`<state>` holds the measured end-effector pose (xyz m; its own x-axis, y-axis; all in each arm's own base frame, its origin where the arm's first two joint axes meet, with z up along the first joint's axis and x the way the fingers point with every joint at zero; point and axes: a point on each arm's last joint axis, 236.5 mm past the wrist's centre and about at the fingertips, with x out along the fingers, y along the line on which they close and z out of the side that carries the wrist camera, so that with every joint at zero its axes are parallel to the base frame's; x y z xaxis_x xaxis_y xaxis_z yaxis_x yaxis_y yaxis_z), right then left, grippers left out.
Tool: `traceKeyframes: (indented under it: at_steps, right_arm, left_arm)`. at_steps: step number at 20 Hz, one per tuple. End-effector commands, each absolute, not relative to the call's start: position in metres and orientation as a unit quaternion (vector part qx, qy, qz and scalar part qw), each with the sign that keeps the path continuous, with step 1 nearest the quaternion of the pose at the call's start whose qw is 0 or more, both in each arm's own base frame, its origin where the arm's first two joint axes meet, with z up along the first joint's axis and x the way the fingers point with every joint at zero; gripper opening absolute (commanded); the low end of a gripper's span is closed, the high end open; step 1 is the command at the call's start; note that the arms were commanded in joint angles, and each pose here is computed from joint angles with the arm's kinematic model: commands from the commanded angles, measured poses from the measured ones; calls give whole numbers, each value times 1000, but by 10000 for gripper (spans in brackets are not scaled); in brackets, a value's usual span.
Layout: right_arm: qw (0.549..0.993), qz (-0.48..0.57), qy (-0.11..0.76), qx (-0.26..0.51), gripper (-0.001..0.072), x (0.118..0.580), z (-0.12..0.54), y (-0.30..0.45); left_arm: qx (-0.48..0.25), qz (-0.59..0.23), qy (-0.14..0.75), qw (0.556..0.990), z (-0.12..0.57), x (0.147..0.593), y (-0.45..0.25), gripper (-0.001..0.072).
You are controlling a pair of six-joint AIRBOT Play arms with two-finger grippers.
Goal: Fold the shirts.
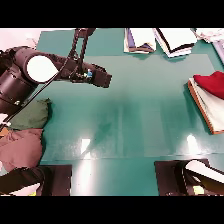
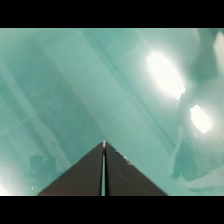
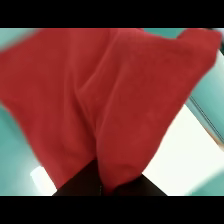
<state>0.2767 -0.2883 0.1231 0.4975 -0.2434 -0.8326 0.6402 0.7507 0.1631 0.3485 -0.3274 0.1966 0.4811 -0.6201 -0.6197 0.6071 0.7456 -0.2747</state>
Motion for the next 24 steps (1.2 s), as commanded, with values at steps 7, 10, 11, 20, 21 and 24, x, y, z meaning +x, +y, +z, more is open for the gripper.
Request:
traceKeyframes:
  at_steps: [7, 10, 11, 20, 21, 24]
  right_arm:
    - [853, -241, 359, 292, 491, 279, 131, -261]
    - [893, -128, 336, 270, 491, 340, 160, -182]
    - [900, -81, 345, 253, 491, 356, 164, -145]
    - [894, 227, 381, 73, 378, 375, 170, 126]
    - [889, 246, 381, 62, 232, 370, 170, 142]
    - [878, 282, 384, 47, 15, 357, 170, 172]
  left_arm:
    - [-4, -358, 362, 861, 197, 349, -328, 28]
    - [-4, -358, 361, 861, 197, 349, -328, 28]
    - [-4, -358, 361, 861, 197, 349, -328, 28]
    - [-5, -358, 360, 861, 197, 349, -328, 28]
    - [-5, -358, 360, 861, 197, 349, -328, 28]
    - [-5, -358, 360, 861, 197, 349, -328, 28]
